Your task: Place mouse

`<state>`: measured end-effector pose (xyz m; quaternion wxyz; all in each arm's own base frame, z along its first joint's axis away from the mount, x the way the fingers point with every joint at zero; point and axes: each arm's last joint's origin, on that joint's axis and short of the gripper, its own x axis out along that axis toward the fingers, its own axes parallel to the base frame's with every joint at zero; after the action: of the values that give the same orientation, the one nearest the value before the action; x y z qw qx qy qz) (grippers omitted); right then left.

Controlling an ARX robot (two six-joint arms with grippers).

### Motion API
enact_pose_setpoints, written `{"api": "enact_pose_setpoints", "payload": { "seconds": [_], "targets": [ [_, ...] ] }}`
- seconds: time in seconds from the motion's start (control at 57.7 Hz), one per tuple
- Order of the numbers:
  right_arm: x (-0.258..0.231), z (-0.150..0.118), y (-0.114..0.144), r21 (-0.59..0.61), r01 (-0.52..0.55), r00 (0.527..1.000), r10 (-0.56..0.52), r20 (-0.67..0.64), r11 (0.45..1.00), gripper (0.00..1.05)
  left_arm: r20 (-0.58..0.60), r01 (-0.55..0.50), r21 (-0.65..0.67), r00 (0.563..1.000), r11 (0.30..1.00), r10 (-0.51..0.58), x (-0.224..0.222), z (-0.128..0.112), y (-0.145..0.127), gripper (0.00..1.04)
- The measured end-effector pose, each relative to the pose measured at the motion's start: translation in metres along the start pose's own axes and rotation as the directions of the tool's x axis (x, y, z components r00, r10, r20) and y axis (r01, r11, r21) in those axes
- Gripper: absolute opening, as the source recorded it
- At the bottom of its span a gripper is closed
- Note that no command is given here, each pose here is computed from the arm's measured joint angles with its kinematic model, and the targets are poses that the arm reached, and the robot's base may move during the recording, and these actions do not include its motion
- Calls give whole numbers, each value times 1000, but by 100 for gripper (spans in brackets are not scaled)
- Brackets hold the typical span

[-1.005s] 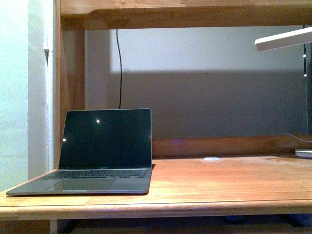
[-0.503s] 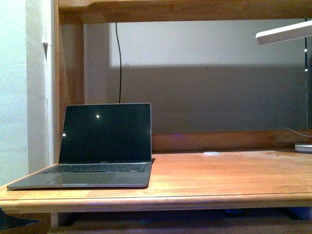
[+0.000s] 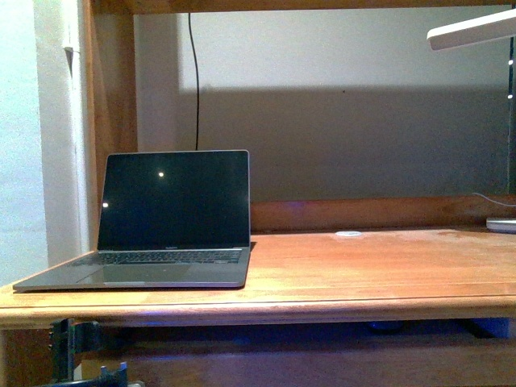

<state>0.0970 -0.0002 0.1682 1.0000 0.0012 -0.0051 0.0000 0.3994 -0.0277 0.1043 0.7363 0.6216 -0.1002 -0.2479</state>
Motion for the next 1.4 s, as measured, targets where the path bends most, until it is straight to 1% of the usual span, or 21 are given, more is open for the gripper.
{"api": "enact_pose_setpoints", "payload": {
  "seconds": [0.156, 0.329, 0.399, 0.451, 0.503, 0.555, 0.589, 0.745, 0.815, 0.832, 0.936, 0.988, 1.023, 1.04, 1.075, 1.144, 1.161, 1.179, 1.196, 1.283, 1.404],
  "targets": [
    [0, 0, 0, 0, 0, 1000, 0, 0, 1000, 97, 11, 8, 1, 1000, 1000, -8, 15, -2, -3, 97],
    [0, 0, 0, 0, 0, 1000, 0, 0, 1000, 97, 5, 58, -29, 998, 998, -58, 19, 1, -6, 97],
    [0, 0, 0, 0, 0, 1000, 0, 0, 1000, 97, -14, 96, -86, 995, 992, -98, 18, 7, -3, 97],
    [0, 0, 0, 0, 0, 1000, 0, 0, 1000, 97, -30, 149, -169, 987, 974, -156, 16, 18, 2, 97],
    [0, 0, 0, 0, 0, 1000, 0, 0, 1000, 97, -17, 222, -283, 972, 933, -236, 8, 32, 9, 97],
    [0, 0, 0, 0, 0, 1000, 0, 0, 1000, 97, 7, 274, -341, 957, 899, -289, 0, 45, 11, 97],
    [0, 0, 0, 0, 0, 1000, 0, 0, 1000, 97, 55, 321, -398, 943, 859, -327, -9, 61, 13, 97],
    [0, 0, 0, 0, 0, 1000, 0, 0, 1000, 97, 162, 426, -514, 901, 745, -403, -31, 100, 10, 97],
    [0, 0, 0, 0, 0, 1000, 0, 0, 1000, 97, 218, 481, -579, 870, 659, -443, -44, 122, 9, 97],
    [0, 0, 0, 0, 0, 1000, 0, 0, 1000, 97, 245, 502, -605, 856, 618, -455, -49, 129, 9, 97],
    [0, 0, 0, 0, 0, 1000, 0, 0, 1000, 97, 303, 535, -686, 827, 494, -474, -65, 149, 13, 97],
    [0, 0, 0, 0, 0, 1000, 0, 0, 1000, 97, 324, 536, -715, 823, 448, -467, -70, 155, 16, 97],
    [0, 0, 0, 0, 0, 1000, 0, 0, 1000, 97, 340, 532, -745, 822, 403, -457, -72, 159, 19, 97],
    [0, 0, 0, 0, 0, 1000, 0, 0, 1000, 97, 345, 521, -773, 825, 363, -448, -74, 161, 21, 97],
    [0, 0, 0, 0, 0, 1000, 0, 0, 1000, 97, 348, 509, -794, 829, 333, -437, -75, 162, 24, 97],
    [0, 0, 0, 0, 0, 1000, 0, 0, 1000, 97, 332, 447, -854, 862, 265, -384, -76, 164, 35, 97],
    [0, 0, 0, 0, 0, 1000, 0, 0, 1000, 97, 319, 415, -880, 877, 232, -360, -77, 164, 40, 97],
    [0, 0, 0, 0, 0, 1000, 0, 0, 1000, 97, 311, 403, -886, 885, 231, -347, -77, 164, 42, 97],
    [0, 0, 0, 0, 0, 1000, 0, 0, 1000, 97, 293, 366, -909, 901, 198, -320, -78, 163, 48, 97],
    [0, 0, 0, 0, 0, 1000, 0, 0, 1000, 97, 223, 258, -957, 948, 135, -229, -84, 161, 67, 97],
    [0, 0, 0, 0, 0, 1000, 0, 0, 1000, 97, 99, 112, -987, 989, 117, -114, -99, 161, 91, 97]
  ]
}}
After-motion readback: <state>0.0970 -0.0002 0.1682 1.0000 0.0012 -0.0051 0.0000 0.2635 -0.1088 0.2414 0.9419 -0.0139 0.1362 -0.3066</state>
